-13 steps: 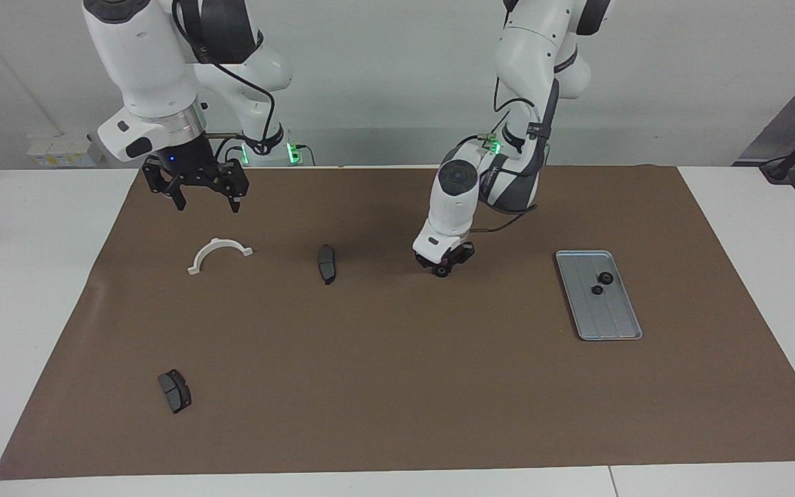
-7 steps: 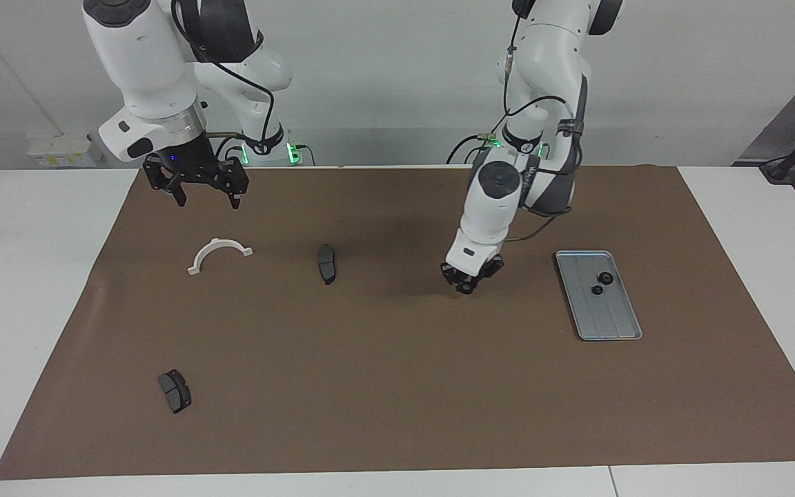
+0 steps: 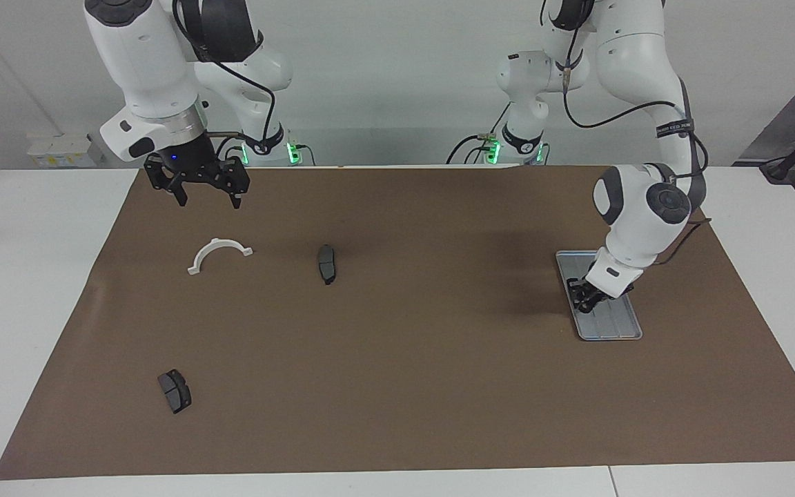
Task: Pick bearing gear from pile to tray
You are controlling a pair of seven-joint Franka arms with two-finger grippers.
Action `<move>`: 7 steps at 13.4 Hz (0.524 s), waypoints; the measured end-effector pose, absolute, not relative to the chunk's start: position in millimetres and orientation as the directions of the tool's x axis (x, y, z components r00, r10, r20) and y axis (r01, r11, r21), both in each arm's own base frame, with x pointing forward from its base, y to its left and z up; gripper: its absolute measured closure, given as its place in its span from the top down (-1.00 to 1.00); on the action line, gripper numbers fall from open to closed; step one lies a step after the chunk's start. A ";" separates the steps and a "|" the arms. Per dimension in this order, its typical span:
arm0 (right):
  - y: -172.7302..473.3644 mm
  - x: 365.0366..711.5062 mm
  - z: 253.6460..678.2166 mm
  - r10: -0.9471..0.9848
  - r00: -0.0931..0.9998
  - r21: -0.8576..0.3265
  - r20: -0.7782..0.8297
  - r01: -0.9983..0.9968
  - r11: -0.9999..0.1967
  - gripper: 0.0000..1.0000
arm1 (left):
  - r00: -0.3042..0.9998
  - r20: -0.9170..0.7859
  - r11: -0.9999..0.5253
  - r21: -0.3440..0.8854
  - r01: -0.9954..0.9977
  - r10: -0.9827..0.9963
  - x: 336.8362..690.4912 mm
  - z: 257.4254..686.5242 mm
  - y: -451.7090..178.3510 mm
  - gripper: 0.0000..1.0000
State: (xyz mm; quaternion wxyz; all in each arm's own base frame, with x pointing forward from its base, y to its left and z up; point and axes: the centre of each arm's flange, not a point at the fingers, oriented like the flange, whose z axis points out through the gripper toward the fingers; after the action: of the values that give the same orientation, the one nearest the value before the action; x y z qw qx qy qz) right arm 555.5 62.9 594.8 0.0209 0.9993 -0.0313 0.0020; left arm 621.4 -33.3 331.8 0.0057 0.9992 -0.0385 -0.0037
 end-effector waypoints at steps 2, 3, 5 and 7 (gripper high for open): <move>62.8 555.5 594.8 -0.063 0.998 0.042 0.005 -0.063 -0.997 1.00 | 0.993 -0.030 -0.993 0.014 -0.116 -0.116 614.7 321.6 -24.4 -0.30; 62.7 555.5 594.8 -0.063 0.998 0.042 0.005 -0.063 -0.997 1.00 | 0.991 -0.036 -0.991 0.015 -0.132 -0.132 612.4 319.0 -23.6 -0.30; 62.7 555.5 594.8 -0.063 0.998 0.042 0.005 -0.063 -0.997 1.00 | 0.989 -0.036 -0.989 0.015 -0.146 -0.146 611.3 319.4 -23.1 0.04; 62.8 555.5 594.8 -0.063 0.998 0.042 0.005 -0.063 -0.997 1.00 | 0.989 -0.019 -0.989 0.013 -0.149 -0.149 615.3 331.9 -23.7 0.50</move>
State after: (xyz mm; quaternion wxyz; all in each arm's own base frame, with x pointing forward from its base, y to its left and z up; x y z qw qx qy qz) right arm 555.5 62.8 594.8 0.0209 0.9993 -0.0314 0.0020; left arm 615.3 -23.7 331.9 0.0059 0.9972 -0.0745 -0.0098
